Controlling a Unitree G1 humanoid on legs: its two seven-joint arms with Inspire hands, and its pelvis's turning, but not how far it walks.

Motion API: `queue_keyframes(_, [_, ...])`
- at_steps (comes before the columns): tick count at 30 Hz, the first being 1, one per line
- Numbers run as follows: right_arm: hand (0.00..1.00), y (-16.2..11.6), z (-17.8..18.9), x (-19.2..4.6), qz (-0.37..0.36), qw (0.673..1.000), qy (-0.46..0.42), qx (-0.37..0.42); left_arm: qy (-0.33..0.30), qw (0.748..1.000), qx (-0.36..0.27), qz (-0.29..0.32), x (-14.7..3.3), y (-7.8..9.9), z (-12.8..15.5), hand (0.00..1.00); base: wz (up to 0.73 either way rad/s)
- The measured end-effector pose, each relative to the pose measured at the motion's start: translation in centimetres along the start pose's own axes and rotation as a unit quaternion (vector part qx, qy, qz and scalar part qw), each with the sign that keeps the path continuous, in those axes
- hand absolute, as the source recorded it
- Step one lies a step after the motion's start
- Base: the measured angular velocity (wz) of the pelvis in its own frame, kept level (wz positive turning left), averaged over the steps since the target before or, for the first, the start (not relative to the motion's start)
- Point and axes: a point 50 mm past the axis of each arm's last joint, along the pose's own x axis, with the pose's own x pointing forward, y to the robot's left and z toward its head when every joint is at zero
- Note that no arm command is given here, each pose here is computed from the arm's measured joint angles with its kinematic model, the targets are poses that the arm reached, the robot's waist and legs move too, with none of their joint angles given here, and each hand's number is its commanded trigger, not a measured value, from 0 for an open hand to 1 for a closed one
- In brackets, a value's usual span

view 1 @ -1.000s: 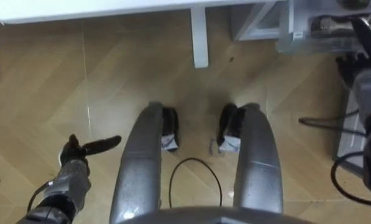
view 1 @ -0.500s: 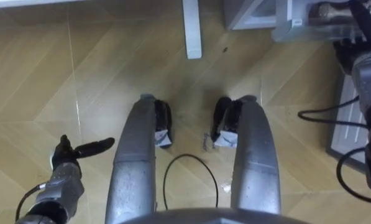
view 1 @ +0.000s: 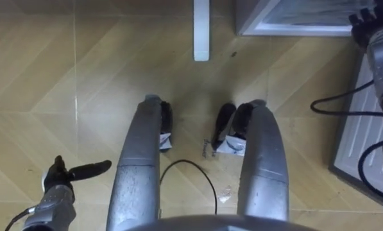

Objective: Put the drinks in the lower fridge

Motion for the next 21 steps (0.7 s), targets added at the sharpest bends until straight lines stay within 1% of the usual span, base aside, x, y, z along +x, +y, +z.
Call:
queue_keyframes(5, [0.0, -0.7, -0.3, 0.1, -0.015, 1.0, 0.0, -0.011, 0.012, 1.0, 0.02, -0.008, -0.2, 0.4, -0.9, 0.0, 0.1])
queue_keyframes(10, [0.0, -1.5, -0.5, 0.1, -0.029, 0.999, -0.003, -0.017, 0.015, 0.999, 0.031, -0.009, -0.6, 1.6, -1.5, 0.0, 0.09])
queue_keyframes(14, [0.0, -1.2, -0.3, 0.0, -0.032, 0.999, -0.011, -0.013, 0.023, 0.999, 0.032, -0.012, -1.0, 2.0, -2.3, 0.0, 0.11])
queue_keyframes(17, [0.0, -0.8, -0.2, -0.1, -0.041, 0.999, -0.017, -0.01, 0.016, 1.0, 0.021, -0.013, -1.3, 2.3, -2.5, 0.0, 0.09])
queue_keyframes(19, [0.0, -0.9, 0.0, -0.1, -0.053, 0.998, -0.022, -0.008, 0.015, 1.0, 0.019, -0.014, -1.4, 2.4, -2.5, 0.0, 0.03])
queue_keyframes(21, [0.0, -1.2, 0.0, -0.1, -0.071, 0.997, -0.024, -0.008, 0.022, 1.0, 0.018, -0.015, -1.7, 3.0, -3.2, 0.0, 0.04])
